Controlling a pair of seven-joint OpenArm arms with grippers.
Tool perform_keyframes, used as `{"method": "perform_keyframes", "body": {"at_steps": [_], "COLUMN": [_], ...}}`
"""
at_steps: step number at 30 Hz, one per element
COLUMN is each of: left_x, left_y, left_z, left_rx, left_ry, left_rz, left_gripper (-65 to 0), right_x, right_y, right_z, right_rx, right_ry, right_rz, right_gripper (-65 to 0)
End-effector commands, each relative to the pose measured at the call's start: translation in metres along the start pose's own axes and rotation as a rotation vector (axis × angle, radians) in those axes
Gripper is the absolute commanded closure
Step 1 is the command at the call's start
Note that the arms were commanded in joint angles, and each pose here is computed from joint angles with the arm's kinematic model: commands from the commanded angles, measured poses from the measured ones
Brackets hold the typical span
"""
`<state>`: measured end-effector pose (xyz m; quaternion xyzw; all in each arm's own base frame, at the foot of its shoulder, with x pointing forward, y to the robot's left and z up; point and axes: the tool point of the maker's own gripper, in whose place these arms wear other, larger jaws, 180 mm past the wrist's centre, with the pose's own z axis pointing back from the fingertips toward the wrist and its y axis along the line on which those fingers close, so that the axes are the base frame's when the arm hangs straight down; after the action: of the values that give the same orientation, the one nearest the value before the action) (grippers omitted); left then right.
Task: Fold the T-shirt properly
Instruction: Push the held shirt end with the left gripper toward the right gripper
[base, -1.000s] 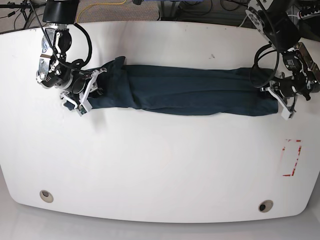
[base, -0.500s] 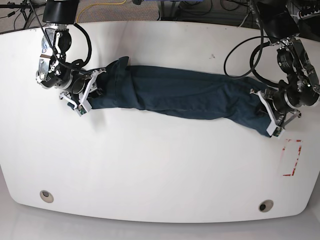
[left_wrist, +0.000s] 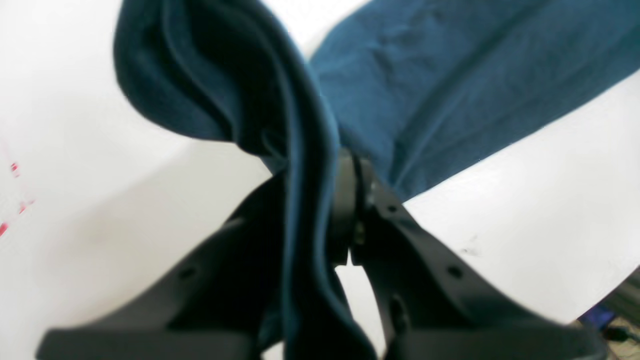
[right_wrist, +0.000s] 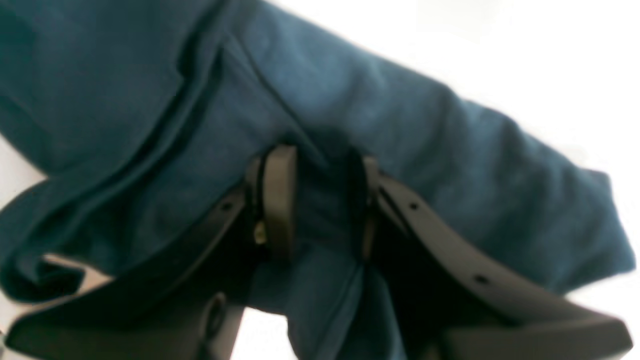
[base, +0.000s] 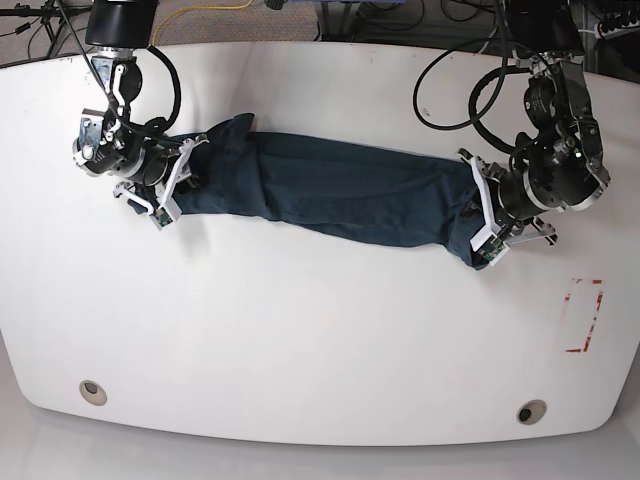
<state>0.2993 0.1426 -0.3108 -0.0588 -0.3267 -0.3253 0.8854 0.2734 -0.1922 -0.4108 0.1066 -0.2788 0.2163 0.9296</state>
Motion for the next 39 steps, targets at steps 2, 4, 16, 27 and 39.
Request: {"method": "perform_keyframes", "body": {"at_steps": [2,4,16,27,39], "left_x": [0.019,0.023,0.05,0.051,0.062], "left_y": [-0.007,-0.015,-0.07,-0.076,-0.073], "left_z": [0.0,-0.003,-0.032,-0.057,-0.08], "left_rx": [-0.013,-0.035,-0.149,-0.147,-0.205], "left_ry": [-0.067,-0.082,-0.123,-0.061,-0.052], "left_rz": [0.001,0.016,0.084,0.117,0.136], "left_gripper": [-5.3,-5.3,-5.4,-5.4,-5.6], "right_x": [0.014,0.015,0.016,0.016,0.016], "right_y": [-0.007,-0.007,-0.006,0.003,0.004], "right_z": [0.006,0.006,0.006,0.001,0.001], "right_rx": [-0.018,-0.018,-0.017,-0.002,0.0], "right_ry": [-0.044,-0.045,-0.048,-0.054,-0.054], "right_rz": [0.02,0.021,0.02,0.007,0.006], "right_gripper": [-15.9,-15.9,-15.9,-15.9,-15.9]}}
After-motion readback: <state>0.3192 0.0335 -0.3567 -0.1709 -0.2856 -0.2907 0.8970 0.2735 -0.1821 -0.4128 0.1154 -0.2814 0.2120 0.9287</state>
